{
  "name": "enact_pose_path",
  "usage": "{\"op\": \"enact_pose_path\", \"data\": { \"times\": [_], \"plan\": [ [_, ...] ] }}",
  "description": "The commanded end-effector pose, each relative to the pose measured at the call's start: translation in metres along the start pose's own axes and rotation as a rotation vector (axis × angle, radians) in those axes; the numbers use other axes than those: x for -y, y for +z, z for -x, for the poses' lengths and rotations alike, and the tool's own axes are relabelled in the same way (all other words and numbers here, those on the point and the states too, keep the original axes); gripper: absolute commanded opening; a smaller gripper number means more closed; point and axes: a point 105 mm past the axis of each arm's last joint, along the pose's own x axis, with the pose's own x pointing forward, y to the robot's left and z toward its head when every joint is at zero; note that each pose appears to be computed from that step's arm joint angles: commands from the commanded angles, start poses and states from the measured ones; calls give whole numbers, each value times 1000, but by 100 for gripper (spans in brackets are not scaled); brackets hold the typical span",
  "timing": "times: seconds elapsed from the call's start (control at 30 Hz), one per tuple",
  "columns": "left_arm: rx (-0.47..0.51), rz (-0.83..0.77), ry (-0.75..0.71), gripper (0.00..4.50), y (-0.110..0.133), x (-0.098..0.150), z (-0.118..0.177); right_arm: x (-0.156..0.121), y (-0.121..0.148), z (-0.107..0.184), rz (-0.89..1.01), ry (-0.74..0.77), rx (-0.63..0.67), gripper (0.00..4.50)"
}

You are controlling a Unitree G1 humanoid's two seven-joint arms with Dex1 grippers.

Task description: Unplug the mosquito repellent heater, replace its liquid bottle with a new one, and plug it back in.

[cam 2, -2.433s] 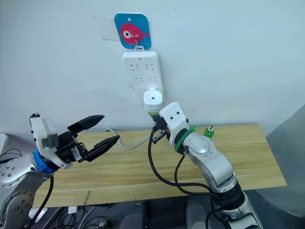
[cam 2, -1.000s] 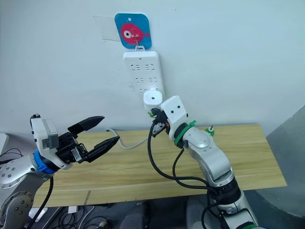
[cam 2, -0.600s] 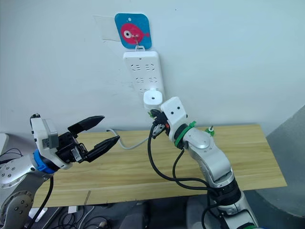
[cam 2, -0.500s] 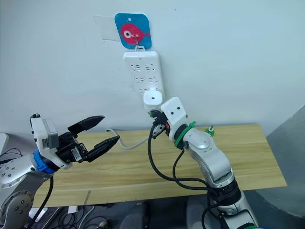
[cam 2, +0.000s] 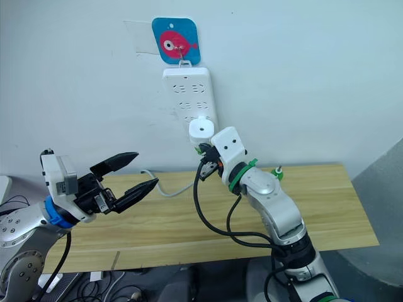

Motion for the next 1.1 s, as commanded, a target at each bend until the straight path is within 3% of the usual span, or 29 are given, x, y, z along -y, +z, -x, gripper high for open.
{"op": "enact_pose_path", "data": {
  "times": [0.03, 0.53, 1.1],
  "plan": [
    [24, -37, -10, 450, 11, 3, 0, 11, 16, 0, 36, -62, 57, 2],
    [27, -39, -8, 450, 12, 2, -1, 22, 15, -3, 62, -155, 51, 2],
    [1, -9, 9, 450, 2, 1, 0, 4, 5, 31, 55, 56, 15, 2]
  ]
}}
